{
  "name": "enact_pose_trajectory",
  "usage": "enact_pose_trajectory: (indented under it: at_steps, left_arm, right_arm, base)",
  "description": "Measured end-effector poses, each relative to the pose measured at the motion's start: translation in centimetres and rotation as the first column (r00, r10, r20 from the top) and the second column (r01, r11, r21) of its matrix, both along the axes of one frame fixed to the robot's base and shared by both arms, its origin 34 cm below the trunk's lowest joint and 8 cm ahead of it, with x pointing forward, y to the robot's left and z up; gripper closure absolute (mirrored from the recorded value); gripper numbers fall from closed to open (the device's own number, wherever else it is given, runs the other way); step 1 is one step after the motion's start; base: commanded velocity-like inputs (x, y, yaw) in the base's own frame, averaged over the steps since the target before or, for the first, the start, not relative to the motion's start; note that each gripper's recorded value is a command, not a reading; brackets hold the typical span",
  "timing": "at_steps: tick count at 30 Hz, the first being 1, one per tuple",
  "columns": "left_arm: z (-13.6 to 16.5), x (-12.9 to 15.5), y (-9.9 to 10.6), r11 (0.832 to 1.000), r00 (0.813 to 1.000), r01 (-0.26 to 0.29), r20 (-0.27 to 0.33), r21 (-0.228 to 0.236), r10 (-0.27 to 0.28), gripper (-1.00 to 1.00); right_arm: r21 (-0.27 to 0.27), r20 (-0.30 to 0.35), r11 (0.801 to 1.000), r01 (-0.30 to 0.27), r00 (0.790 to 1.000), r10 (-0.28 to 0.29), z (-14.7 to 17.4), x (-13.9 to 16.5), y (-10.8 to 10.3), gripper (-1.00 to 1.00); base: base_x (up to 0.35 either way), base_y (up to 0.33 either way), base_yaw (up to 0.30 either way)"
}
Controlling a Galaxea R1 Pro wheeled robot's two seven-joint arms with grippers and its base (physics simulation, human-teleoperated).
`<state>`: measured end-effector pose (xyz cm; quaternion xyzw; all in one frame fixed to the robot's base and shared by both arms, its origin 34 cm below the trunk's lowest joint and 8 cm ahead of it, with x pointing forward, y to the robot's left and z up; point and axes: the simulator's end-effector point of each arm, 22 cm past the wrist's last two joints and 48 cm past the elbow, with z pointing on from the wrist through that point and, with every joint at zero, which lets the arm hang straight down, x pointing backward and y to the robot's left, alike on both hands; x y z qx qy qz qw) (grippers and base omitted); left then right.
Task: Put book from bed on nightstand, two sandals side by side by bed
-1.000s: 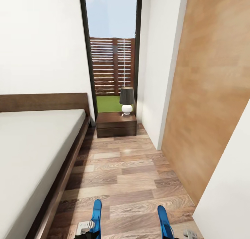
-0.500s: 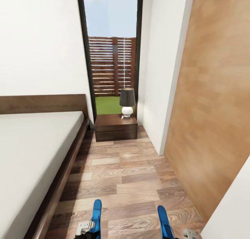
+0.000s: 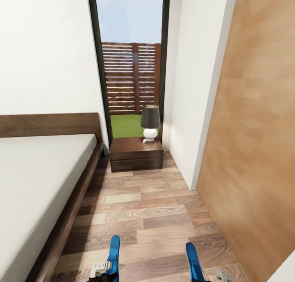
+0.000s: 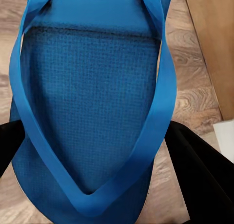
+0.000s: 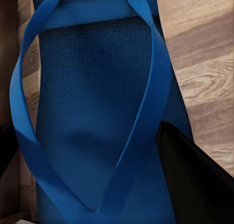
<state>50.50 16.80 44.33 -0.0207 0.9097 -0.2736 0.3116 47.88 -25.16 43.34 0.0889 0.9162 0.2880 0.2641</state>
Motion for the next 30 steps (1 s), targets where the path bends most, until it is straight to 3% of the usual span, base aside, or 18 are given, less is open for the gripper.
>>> enact_pose_trajectory:
  at_steps: [30]
  left_arm:
    - [-0.02, -0.01, 0.00, 1.000, 1.000, 0.000, -0.001, 0.001, 0.000, 1.00]
  right_arm:
    - [0.000, 0.000, 1.000, -0.001, 1.000, 0.001, 0.00, -0.01, 0.01, 1.00]
  base:
    - [0.316, -0.008, 0.000]
